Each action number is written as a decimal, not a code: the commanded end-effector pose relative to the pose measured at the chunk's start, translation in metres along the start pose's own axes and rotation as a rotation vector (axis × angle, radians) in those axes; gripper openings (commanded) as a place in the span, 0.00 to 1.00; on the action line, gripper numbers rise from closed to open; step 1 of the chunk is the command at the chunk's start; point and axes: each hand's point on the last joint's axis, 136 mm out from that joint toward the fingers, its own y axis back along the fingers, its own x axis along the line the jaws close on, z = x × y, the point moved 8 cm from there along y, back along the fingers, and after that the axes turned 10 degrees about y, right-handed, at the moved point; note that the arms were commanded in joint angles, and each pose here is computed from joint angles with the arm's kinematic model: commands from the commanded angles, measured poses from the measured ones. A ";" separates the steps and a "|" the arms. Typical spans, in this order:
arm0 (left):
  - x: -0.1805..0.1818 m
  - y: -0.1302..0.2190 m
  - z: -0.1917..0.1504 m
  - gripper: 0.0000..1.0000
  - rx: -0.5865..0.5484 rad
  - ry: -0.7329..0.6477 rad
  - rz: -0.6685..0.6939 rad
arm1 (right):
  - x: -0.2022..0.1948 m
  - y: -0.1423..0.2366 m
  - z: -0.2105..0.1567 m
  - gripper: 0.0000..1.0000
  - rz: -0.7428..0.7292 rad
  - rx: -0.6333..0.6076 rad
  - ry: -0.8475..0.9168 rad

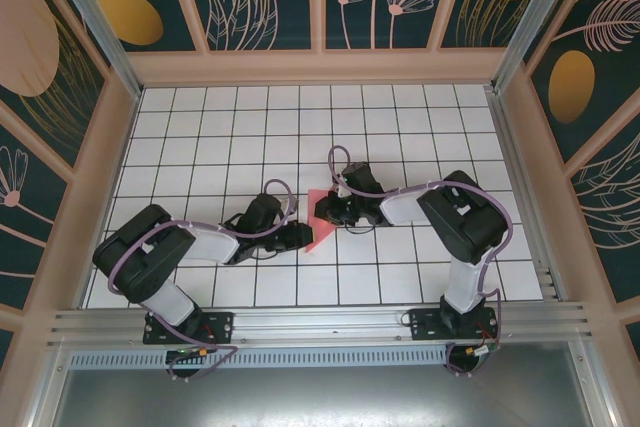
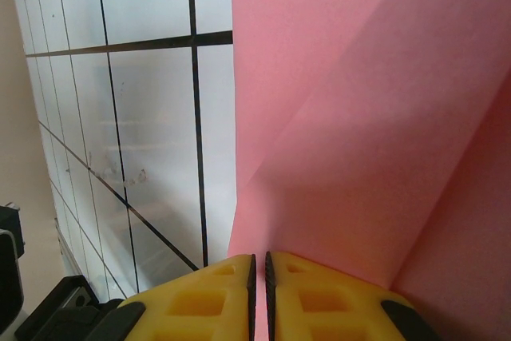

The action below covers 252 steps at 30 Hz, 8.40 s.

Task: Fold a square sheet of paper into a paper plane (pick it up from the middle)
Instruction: Fourth fold the wing at the center of the table.

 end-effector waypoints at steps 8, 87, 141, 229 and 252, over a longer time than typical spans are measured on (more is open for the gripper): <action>-0.002 0.014 -0.007 0.28 0.027 -0.009 0.058 | -0.019 -0.009 -0.012 0.16 -0.101 0.048 -0.023; 0.016 0.017 -0.017 0.05 0.063 -0.002 0.166 | -0.028 -0.015 -0.020 0.16 -0.165 0.087 -0.031; 0.018 0.032 -0.041 0.09 0.084 0.051 0.016 | -0.033 -0.016 -0.026 0.16 -0.204 0.088 -0.052; 0.039 0.034 -0.085 0.05 0.250 0.014 0.262 | -0.042 0.000 -0.060 0.15 -0.295 -0.040 -0.240; -0.058 0.025 -0.004 0.09 -0.059 0.011 -0.109 | -0.028 0.011 -0.080 0.15 -0.328 -0.223 -0.468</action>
